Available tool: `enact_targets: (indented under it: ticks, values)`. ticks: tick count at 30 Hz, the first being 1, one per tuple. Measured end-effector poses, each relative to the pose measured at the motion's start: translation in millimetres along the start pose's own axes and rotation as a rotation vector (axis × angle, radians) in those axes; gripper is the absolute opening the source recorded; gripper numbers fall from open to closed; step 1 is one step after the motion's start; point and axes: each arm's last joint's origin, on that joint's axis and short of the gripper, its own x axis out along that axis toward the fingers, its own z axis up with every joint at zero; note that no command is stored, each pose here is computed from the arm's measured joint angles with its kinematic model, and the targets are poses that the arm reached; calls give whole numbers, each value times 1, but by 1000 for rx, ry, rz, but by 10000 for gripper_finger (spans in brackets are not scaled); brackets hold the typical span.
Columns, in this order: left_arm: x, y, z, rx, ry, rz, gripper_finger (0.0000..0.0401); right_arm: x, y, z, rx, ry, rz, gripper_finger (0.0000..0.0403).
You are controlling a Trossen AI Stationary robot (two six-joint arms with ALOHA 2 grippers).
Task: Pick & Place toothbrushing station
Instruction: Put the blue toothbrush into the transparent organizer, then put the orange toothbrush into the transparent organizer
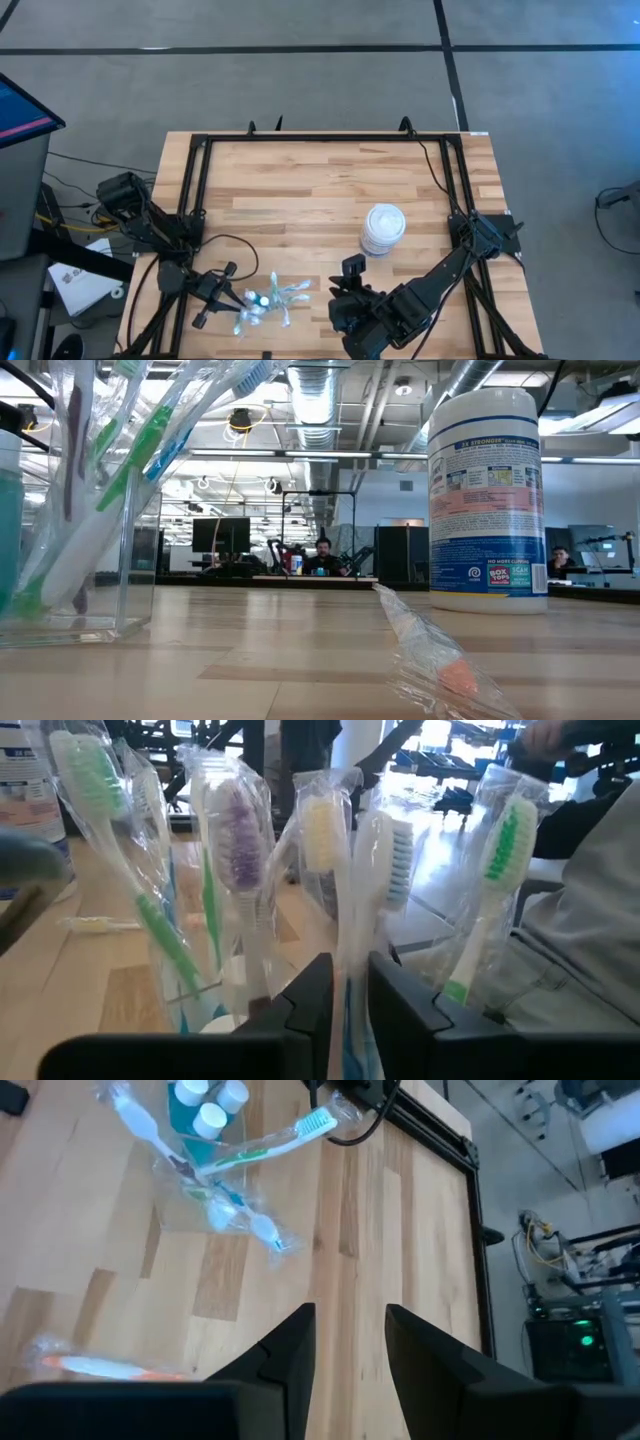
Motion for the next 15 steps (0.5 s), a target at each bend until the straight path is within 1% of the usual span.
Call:
enact_targets:
  ticks: [4,7,12,15]
  values:
    - [0,0,2,-2,-13,-3,68,2,-1,0,66,12,27,113]
    - [-1,0,5,12,-28,-5,73,6,-3,0,139,34,69,113]
    - [-4,-1,15,-10,-73,-17,77,11,-6,0,254,76,145,113]
    - [-6,-3,20,22,-93,-31,77,17,-3,-2,292,91,140,113]
